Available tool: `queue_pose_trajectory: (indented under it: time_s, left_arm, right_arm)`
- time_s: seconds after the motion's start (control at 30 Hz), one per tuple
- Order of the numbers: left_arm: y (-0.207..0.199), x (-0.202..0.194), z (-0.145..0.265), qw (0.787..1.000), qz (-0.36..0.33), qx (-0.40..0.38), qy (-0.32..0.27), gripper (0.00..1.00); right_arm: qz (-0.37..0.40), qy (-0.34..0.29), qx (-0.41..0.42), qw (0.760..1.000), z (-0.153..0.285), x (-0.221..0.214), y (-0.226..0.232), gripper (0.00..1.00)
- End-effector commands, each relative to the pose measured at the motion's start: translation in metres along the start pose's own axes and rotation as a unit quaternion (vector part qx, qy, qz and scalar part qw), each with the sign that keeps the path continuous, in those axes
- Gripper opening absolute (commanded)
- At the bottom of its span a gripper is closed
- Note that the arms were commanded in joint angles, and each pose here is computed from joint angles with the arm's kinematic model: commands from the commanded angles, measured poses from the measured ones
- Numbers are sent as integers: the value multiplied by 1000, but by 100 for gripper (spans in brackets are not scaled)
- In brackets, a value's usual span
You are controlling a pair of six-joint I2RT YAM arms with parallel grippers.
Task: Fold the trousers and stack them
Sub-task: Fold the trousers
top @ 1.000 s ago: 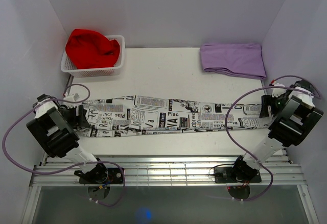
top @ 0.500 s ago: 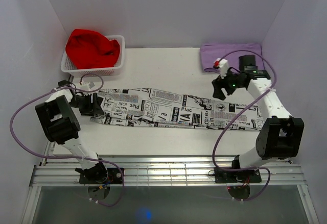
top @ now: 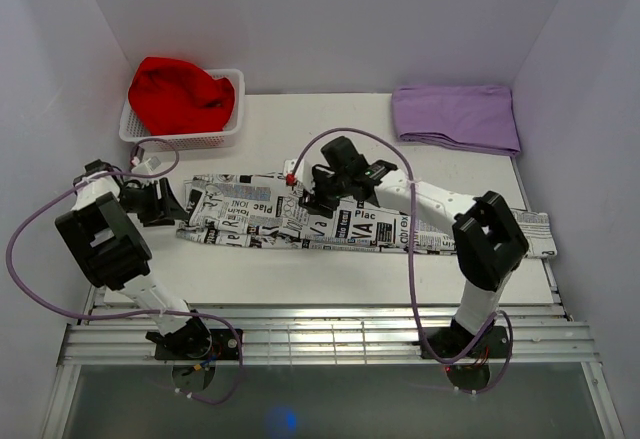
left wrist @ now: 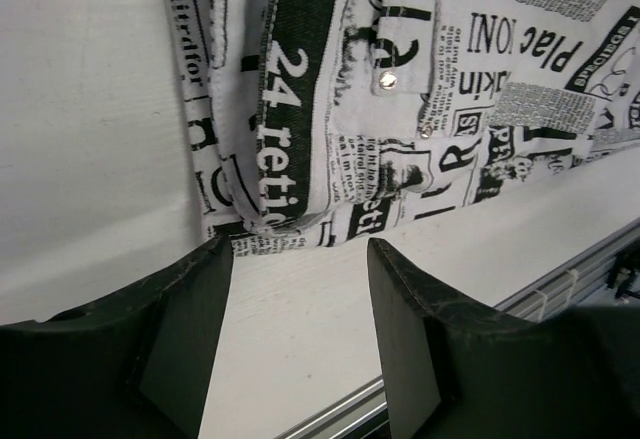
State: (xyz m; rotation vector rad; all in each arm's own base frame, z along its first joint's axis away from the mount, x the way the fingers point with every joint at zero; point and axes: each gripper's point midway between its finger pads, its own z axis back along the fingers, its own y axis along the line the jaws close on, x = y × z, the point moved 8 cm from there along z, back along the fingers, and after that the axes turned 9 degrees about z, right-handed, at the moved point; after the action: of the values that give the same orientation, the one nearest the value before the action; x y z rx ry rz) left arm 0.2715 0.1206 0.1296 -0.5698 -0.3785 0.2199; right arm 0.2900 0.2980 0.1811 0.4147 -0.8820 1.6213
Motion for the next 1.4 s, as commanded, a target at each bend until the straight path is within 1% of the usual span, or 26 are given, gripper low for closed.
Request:
queue_pose_trajectory:
  time_s: [0.0, 0.17, 0.3, 0.43, 0.67, 0.87, 0.97, 1.0, 1.1, 1.2, 1.23, 1.3, 1.33, 1.37]
  left_arm:
    - [-13, 0, 1, 998, 11, -54, -9, 66]
    - [-13, -3, -10, 995, 46, -86, -3, 62]
    - [-13, -4, -14, 993, 61, -96, -7, 61]
    - [-13, -7, -17, 992, 72, -102, -4, 61]
    - [-11, -8, -19, 992, 82, -94, -7, 59]
    - [-6, -8, -21, 993, 90, -70, -3, 56]
    - [-3, -10, -14, 994, 90, -61, -11, 57]
    - [0, -10, -10, 993, 96, -59, -18, 60]
    - [5, -10, 1, 993, 103, -52, -34, 65]
    - [8, -10, 8, 993, 101, -43, -41, 66]
    - [8, -10, 8, 993, 100, -42, -41, 66]
    - [10, -12, 6, 993, 102, -44, -36, 66]
    - [10, -12, 5, 993, 104, -47, -35, 66]
    - [10, -12, 3, 992, 106, -53, -35, 66]
  right_arm:
    - [42, -36, -46, 997, -20, 35, -9, 60]
    - [71, -47, -39, 996, -47, 47, 9, 60]
    - [98, -46, -45, 993, -64, 54, 22, 60]
    - [110, -24, -44, 993, -83, 48, 31, 59]
    - [137, 0, -30, 990, -98, 38, 45, 60]
    - [157, -7, -28, 987, -100, 36, 52, 67]
    - [162, -6, -26, 986, -101, 34, 55, 67]
    - [164, -1, -28, 986, -104, 31, 55, 67]
    - [169, 10, -34, 985, -111, 25, 54, 63]
    - [172, 18, -40, 984, -115, 20, 55, 56]
    - [173, 16, -44, 984, -116, 20, 54, 49]
    - [174, 21, -45, 983, -117, 17, 54, 42]
    - [175, 23, -45, 983, -118, 17, 54, 35]
    - [176, 24, -45, 983, -119, 17, 53, 31]
